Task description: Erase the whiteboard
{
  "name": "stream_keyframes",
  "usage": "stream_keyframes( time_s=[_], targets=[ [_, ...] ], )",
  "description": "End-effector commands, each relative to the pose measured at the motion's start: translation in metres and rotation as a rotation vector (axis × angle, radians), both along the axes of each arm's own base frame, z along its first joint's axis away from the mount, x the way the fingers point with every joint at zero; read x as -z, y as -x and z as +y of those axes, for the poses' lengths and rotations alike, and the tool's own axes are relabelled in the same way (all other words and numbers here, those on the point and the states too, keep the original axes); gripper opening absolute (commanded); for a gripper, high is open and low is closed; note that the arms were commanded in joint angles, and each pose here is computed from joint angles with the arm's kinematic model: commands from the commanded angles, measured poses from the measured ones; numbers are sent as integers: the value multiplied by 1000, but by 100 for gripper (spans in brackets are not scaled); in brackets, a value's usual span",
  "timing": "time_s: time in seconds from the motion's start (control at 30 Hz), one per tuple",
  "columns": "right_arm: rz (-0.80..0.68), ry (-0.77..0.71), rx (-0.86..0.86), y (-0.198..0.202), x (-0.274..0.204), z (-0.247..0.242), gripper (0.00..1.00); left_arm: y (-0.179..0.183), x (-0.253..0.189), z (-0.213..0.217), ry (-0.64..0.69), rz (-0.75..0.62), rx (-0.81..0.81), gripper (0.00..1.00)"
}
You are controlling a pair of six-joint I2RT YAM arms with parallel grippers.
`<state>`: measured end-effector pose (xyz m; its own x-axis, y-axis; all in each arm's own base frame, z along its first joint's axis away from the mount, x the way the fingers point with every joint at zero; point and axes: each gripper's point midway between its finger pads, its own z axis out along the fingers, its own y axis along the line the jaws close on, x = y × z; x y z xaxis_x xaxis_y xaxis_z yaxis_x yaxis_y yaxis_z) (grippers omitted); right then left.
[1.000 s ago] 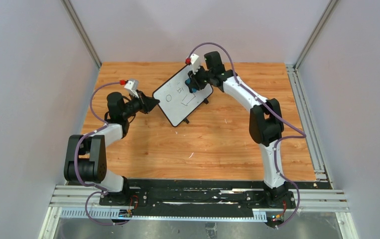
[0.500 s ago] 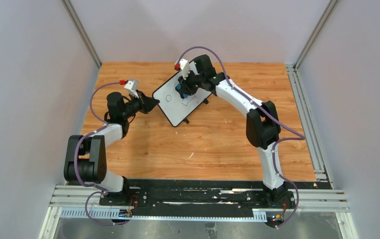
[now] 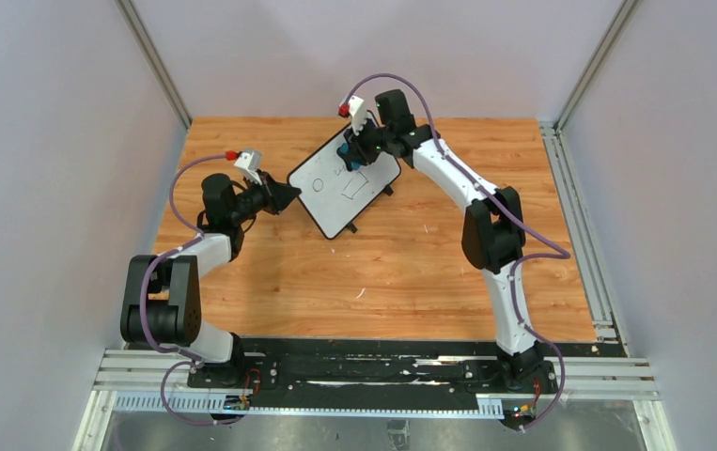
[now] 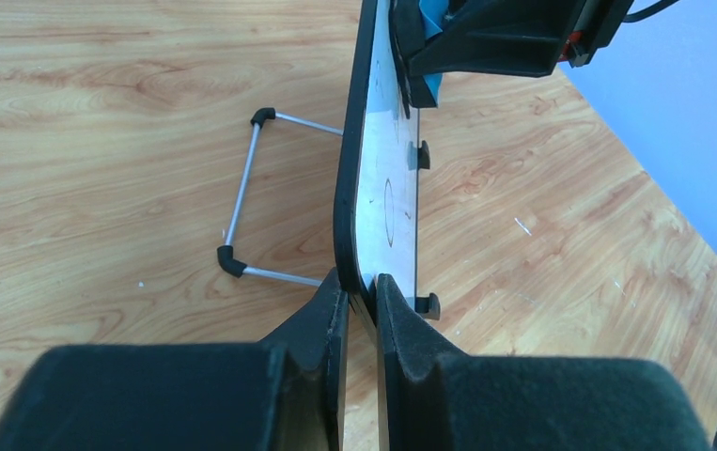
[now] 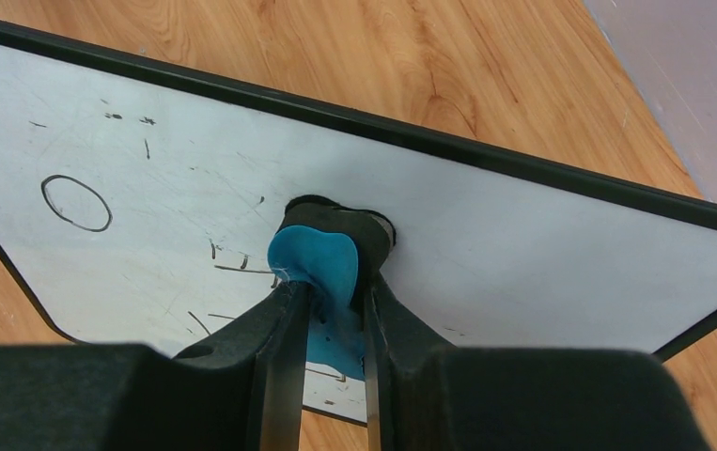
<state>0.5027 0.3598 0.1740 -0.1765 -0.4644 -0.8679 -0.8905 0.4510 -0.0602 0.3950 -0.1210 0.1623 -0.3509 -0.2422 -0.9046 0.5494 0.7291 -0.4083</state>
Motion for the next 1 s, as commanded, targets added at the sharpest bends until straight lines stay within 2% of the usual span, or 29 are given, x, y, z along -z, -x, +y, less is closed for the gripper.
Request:
stream_keyframes(
  time_s=[0.0,0.2,0.37,0.8,0.97],
  targets=[
    [-19,11,-13,10,5,7,1,2,14,7,-90,-16,1,0],
    [16,11,-107,59,5,27,1,2,15,7,-87,-12,4,0],
    [24,12,-137,77,0,35,1,3,14,6,-88,-14,5,0],
    [3,61,25,13,27,-17,1,4,14,6,-89,-14,11,0],
    [8,59,47,4,30,-28,1,3,15,6,-88,-12,9,0]
  ],
)
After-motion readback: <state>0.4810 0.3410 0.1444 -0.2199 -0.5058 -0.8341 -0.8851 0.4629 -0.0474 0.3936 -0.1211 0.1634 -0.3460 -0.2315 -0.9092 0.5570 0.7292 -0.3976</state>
